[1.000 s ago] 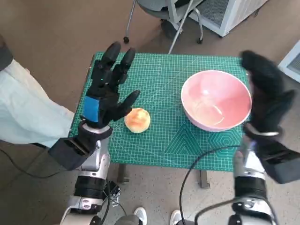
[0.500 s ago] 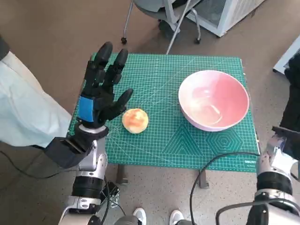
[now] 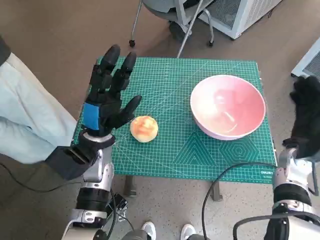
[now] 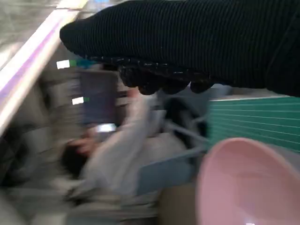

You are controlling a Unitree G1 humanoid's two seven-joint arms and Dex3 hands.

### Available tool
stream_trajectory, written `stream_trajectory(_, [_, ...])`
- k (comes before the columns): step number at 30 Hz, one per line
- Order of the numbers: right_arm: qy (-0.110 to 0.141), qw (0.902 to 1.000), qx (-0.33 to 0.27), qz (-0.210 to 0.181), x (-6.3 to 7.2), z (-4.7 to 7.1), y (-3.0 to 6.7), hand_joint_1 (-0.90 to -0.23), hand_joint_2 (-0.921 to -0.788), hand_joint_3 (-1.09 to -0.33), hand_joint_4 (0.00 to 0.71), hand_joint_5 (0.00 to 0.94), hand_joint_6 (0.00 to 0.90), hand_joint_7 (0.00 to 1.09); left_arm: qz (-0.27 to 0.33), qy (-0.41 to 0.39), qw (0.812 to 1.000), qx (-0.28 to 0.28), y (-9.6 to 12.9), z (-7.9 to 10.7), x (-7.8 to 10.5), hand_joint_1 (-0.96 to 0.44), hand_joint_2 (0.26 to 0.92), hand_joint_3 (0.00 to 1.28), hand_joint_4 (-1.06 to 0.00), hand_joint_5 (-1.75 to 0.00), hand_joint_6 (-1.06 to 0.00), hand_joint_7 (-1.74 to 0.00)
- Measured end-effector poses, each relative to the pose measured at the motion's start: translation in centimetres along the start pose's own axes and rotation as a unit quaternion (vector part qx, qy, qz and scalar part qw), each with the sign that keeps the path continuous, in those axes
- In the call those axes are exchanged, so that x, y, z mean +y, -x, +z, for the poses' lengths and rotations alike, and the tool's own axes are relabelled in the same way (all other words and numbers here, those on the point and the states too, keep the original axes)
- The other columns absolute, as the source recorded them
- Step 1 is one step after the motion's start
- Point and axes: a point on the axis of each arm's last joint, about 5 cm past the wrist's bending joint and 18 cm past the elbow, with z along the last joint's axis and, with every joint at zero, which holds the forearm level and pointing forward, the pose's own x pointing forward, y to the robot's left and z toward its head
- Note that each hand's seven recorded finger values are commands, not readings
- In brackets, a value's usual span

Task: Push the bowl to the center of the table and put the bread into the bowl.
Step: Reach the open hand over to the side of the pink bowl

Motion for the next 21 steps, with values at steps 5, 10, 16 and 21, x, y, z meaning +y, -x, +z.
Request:
stream_trajectory(5, [-0.012,0.9991,0.041,0.004,0.8,-0.5,0.06,-0.524,-0.921,-0.866,0.282,0.0,0.119,0.55,0.001,-0.002,1.0,-0.001,0.0,0.1,0.1,-0.33,0.921,0.32,-0.28,0.0,-0.12,-0.34])
stream_trajectory(10, [-0.049,0.9959,0.075,0.016,1.7,-0.8,0.03,-0.517,-0.921,-0.885,0.248,0.0,0.094,0.53,0.002,-0.006,1.0,-0.002,0.1,0.2,0.3,-0.33,0.921,0.32,-0.28,0.0,-0.14,-0.31])
stream_trajectory(16, [-0.112,0.9883,0.101,0.027,2.8,-1.0,-0.05,-0.515,-0.921,-0.899,0.248,0.004,0.084,0.53,0.003,-0.017,1.0,-0.008,0.3,0.6,0.8,-0.33,0.921,0.33,-0.28,0.0,-0.16,-0.27])
stream_trajectory(21, [-0.156,0.98,0.119,0.035,3.7,-1.2,-0.04,-0.505,-0.921,-0.898,0.261,0.01,0.092,0.54,0.008,-0.029,1.0,-0.01,0.6,0.9,1.3,-0.33,0.921,0.34,-0.29,0.0,-0.16,-0.26])
